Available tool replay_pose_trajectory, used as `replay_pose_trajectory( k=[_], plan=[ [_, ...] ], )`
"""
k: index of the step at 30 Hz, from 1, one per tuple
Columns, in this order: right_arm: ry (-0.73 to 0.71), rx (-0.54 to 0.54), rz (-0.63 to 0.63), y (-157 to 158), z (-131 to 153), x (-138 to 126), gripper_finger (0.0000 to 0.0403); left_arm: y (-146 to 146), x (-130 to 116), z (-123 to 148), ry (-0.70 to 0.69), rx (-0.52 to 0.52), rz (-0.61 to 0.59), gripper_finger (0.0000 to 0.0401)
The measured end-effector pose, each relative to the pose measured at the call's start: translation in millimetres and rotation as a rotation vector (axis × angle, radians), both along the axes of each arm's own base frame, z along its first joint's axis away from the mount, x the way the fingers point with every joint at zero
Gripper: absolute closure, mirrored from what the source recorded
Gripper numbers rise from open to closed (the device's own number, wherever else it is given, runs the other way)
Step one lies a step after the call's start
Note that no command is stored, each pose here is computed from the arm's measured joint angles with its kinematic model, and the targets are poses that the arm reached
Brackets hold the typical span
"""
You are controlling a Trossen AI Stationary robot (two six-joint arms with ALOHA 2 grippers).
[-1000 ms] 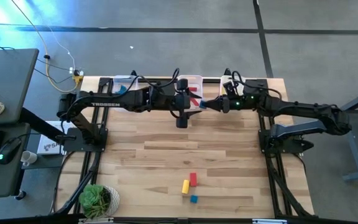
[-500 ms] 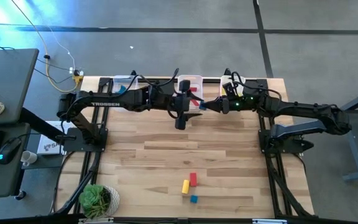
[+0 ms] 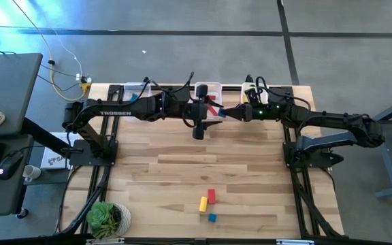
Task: Sort & place blocks by color
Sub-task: Put the blue block into the transparent bin
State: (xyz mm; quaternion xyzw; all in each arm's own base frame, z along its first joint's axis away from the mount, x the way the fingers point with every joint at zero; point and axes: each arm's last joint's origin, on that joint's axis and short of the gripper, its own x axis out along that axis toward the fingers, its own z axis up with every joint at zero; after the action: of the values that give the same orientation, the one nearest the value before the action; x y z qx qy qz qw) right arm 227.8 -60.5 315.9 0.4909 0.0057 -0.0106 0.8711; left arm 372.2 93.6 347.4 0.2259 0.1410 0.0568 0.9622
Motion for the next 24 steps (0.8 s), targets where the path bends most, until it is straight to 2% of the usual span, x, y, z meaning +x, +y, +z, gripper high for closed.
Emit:
replay_pose_trajectory(
  k=[10,20,24],
  plan=[
    [-0.016,0.026,-0.019,-0.5,1.5,0.0,0.0292,1.6,-0.4,0.6,-0.008,-0.013,0.011,0.0175],
    [-0.024,0.026,-0.014,-0.4,2.3,0.0,0.0292,2.6,-0.8,1.3,0.004,0.065,0.022,0.0287],
    [-0.024,0.013,-0.014,-0.3,2.5,-0.1,0.0292,2.6,-0.9,1.4,0.005,0.069,0.022,0.0299]
  ],
)
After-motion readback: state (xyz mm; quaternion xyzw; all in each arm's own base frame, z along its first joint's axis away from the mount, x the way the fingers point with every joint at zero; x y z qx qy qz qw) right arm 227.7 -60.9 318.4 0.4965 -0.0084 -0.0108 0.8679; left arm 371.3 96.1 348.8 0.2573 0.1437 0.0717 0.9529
